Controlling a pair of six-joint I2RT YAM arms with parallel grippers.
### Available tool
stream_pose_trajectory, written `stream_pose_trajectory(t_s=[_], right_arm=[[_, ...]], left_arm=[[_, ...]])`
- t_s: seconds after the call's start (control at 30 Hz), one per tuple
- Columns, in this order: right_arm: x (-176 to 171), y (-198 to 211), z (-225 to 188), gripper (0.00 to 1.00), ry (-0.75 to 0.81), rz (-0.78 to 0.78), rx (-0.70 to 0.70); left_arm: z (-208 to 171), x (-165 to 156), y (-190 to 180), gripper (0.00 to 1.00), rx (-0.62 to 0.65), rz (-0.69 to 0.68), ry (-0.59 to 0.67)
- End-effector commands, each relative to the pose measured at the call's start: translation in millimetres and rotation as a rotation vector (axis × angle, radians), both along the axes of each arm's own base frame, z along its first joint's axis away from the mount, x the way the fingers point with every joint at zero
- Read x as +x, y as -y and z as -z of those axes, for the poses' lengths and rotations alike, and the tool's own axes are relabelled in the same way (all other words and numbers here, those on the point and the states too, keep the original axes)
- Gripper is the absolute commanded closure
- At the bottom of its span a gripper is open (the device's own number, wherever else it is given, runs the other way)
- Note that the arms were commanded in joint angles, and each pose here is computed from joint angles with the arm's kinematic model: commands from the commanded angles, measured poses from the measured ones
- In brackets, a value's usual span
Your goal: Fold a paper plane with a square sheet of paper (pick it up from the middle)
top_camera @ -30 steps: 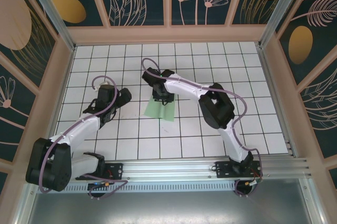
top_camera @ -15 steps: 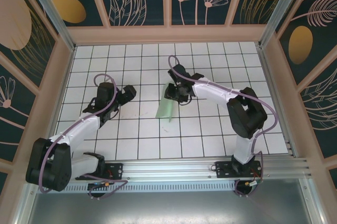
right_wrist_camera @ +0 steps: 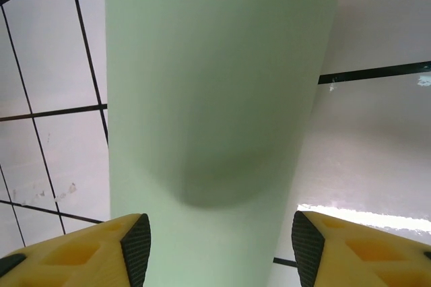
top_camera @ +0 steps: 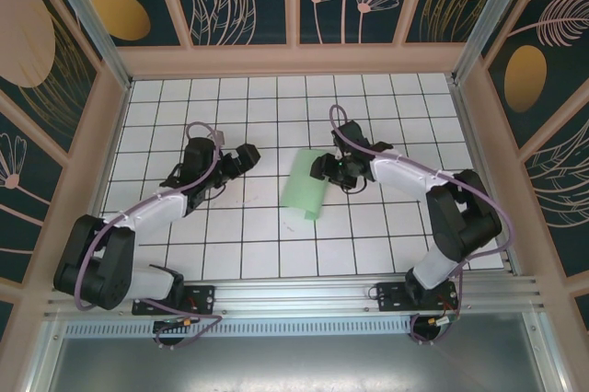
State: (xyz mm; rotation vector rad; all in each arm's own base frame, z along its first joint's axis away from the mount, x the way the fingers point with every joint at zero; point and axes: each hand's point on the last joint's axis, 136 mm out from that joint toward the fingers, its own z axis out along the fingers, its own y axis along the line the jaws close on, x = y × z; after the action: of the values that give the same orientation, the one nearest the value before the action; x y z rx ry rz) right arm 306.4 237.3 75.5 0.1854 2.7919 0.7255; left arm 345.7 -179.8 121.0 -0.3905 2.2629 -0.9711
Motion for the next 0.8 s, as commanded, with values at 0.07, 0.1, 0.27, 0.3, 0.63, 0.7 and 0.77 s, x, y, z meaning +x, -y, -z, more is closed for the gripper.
stream_pose_trajectory(t_s=[0.07,0.1,0.27,0.3,0.63,0.7,0.77], right_arm=[[-6,28,5,0.39,-0.001,0.040,-0.046],[-7,30,7,0.40,-0.007,0.045,-0.047],[-10,48,17,0.42,-0.035,0.087,-0.103],[-11,49,17,0.42,-0.037,0.089,-0.101],[-18,53,20,0.43,-0.037,0.073,-0.115],[-20,56,25,0.43,-0.050,0.071,-0.136],[-21,58,30,0.43,-0.066,0.072,-0.151]], left_arm=[[-19,9,29,0.02,-0.047,0.058,0.046],[-18,9,32,0.02,-0.048,0.064,0.043],[-17,10,45,0.01,-0.066,0.096,0.038],[-17,10,47,0.01,-0.070,0.104,0.038],[-18,3,87,0.10,-0.102,0.258,0.026],[-18,2,94,0.14,-0.098,0.277,0.031],[-17,0,100,0.18,-0.099,0.294,0.025]])
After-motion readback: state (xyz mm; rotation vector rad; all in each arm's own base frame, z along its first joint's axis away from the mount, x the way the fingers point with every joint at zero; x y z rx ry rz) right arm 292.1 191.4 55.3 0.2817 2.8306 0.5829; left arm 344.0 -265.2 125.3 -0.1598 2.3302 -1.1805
